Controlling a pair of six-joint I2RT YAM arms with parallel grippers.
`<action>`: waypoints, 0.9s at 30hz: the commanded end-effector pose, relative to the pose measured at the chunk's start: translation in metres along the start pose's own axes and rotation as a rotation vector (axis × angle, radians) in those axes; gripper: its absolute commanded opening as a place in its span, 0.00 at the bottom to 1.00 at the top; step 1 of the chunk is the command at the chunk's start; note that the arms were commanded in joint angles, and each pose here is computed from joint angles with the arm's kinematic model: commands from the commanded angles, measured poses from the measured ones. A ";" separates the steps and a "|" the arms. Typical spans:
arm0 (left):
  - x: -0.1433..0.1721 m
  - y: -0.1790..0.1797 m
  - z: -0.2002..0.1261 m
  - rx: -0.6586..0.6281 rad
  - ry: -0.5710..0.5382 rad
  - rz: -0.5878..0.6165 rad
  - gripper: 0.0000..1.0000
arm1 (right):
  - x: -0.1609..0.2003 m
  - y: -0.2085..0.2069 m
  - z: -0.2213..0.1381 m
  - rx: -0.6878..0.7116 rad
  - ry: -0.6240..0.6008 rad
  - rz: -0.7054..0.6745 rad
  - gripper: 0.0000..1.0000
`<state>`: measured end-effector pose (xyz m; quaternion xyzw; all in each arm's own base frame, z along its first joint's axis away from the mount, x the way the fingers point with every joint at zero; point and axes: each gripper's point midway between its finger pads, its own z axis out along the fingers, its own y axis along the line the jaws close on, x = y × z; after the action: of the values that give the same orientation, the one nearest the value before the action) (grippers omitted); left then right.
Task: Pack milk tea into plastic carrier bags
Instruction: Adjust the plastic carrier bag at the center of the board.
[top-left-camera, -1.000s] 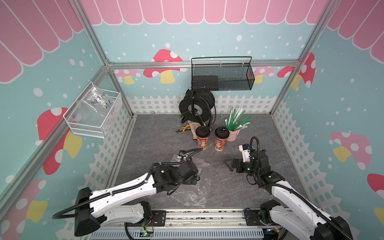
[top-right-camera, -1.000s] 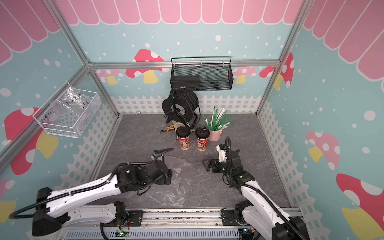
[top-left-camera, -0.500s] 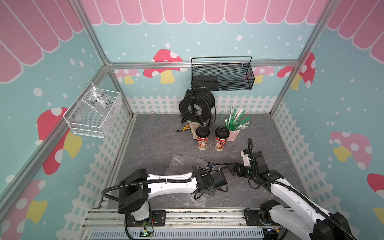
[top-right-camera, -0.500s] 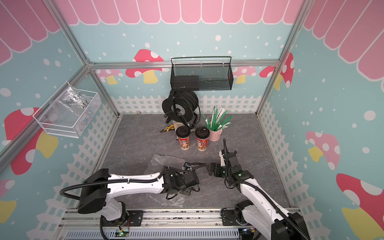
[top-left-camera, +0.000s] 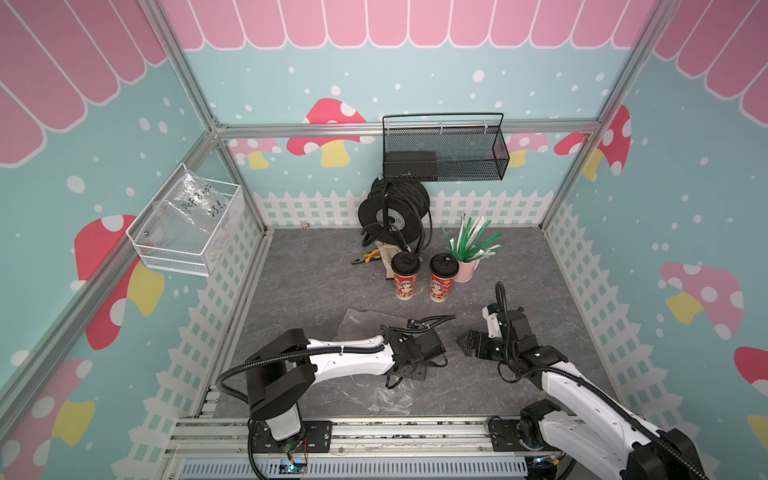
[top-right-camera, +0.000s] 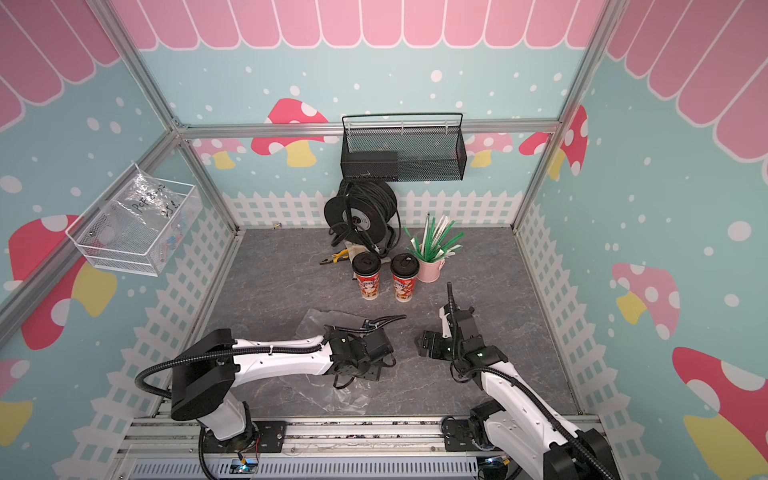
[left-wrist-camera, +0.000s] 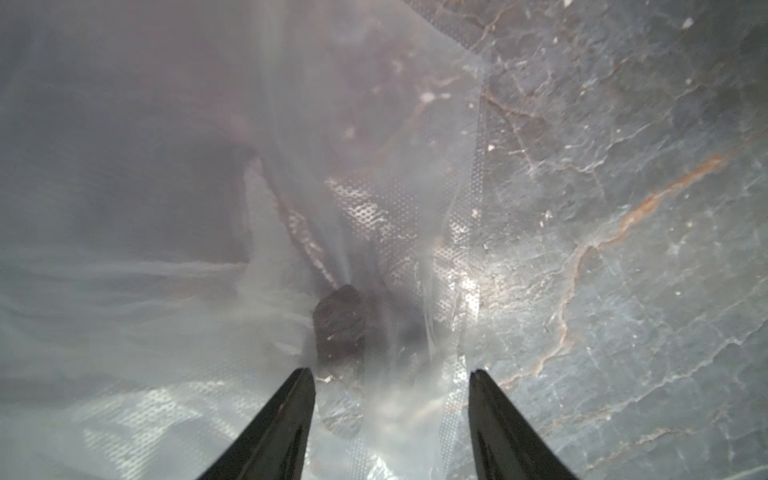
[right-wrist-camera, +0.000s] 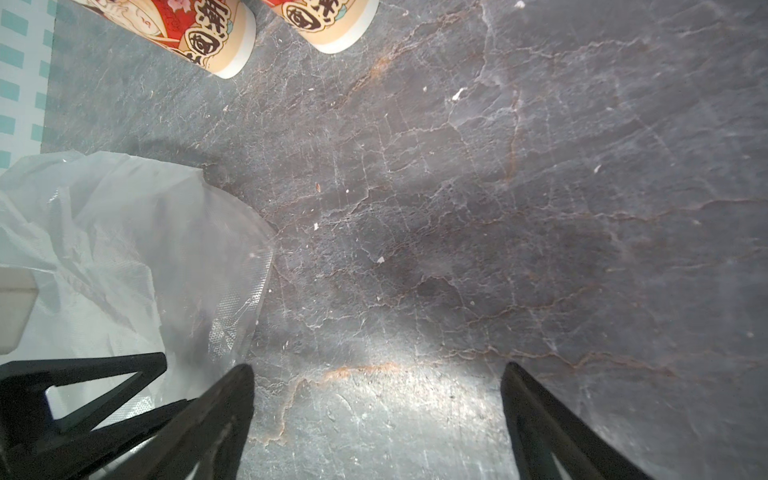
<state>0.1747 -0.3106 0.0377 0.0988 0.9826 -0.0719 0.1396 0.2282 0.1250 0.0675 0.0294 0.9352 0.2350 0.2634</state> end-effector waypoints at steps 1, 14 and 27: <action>0.003 -0.002 0.011 0.006 0.019 0.001 0.49 | 0.001 -0.001 0.004 0.001 -0.001 0.007 0.94; -0.013 -0.019 -0.007 0.085 0.022 0.005 0.00 | 0.002 0.019 0.009 -0.137 -0.012 0.013 0.96; -0.055 -0.023 -0.083 0.252 -0.104 -0.077 0.00 | -0.002 0.090 -0.021 -0.585 -0.091 -0.007 0.83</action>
<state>0.1976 -0.3295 0.1337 0.0807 0.9589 -0.2024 0.1819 0.2154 0.1787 0.0907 -0.0116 0.8580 0.4292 0.2819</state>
